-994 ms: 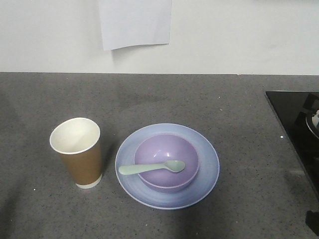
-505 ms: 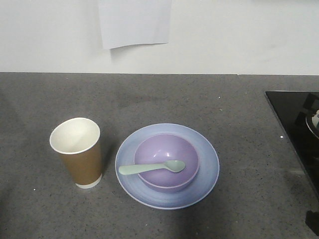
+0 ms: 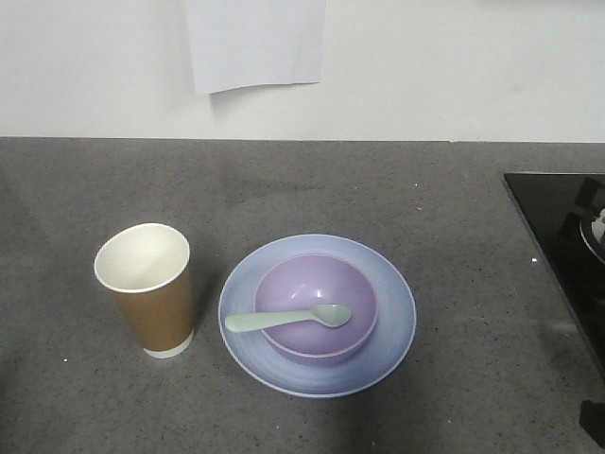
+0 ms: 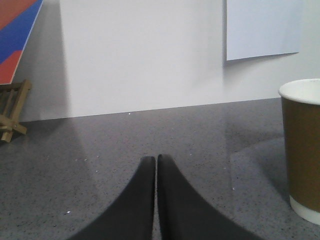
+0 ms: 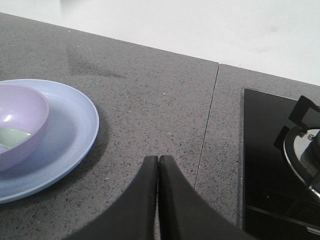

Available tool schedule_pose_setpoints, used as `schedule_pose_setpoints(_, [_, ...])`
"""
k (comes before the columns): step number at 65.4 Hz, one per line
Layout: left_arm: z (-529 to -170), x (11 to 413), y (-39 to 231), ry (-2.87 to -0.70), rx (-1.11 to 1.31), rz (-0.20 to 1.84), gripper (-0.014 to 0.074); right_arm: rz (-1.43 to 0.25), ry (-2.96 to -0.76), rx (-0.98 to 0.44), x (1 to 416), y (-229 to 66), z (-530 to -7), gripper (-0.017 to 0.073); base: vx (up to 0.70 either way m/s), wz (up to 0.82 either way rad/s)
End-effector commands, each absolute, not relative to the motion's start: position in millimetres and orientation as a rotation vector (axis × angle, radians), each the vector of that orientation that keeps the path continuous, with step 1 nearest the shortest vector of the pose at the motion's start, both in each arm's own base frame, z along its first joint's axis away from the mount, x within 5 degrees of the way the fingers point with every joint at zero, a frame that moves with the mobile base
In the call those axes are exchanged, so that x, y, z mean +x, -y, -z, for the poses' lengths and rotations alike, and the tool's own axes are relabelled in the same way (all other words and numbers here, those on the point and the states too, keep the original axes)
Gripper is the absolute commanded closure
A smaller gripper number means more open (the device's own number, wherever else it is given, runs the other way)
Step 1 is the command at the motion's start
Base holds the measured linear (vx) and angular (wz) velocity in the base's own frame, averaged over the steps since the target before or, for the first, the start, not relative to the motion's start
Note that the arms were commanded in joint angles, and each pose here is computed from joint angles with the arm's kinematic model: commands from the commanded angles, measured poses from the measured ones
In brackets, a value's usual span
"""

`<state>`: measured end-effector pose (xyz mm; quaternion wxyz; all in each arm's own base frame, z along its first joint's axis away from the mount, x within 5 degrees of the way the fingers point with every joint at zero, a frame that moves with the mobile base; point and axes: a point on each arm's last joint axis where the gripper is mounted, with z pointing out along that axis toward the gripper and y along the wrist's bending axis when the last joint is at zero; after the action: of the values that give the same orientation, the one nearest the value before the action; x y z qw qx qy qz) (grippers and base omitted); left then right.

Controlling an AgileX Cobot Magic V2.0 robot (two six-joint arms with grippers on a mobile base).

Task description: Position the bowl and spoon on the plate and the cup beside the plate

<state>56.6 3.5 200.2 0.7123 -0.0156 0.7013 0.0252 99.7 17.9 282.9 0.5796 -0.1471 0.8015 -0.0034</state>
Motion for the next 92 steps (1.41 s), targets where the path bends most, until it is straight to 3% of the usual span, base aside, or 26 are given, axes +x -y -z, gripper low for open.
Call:
schedule_pose_setpoints(1, [-197.9, 57.6, -2.6, -1.51, -0.037, -0.035, 0.0601, 0.014, -1.781, -0.324, 102.2, -17.7, -298.0, 0.0564, 0.0, 0.0])
schedule_pose_setpoints(79, [-197.9, 57.6, -2.6, -1.51, -0.037, -0.035, 0.0601, 0.03, -1.772, -0.306, 102.8, -15.6, -298.1, 0.0564, 0.0, 0.0])
schedule_pose_setpoints(92, [-197.9, 57.6, -2.6, -1.51, -0.037, -0.035, 0.0601, 0.0, -1.539, -0.24, 97.0, -15.1, -266.1, 0.0564, 0.0, 0.0])
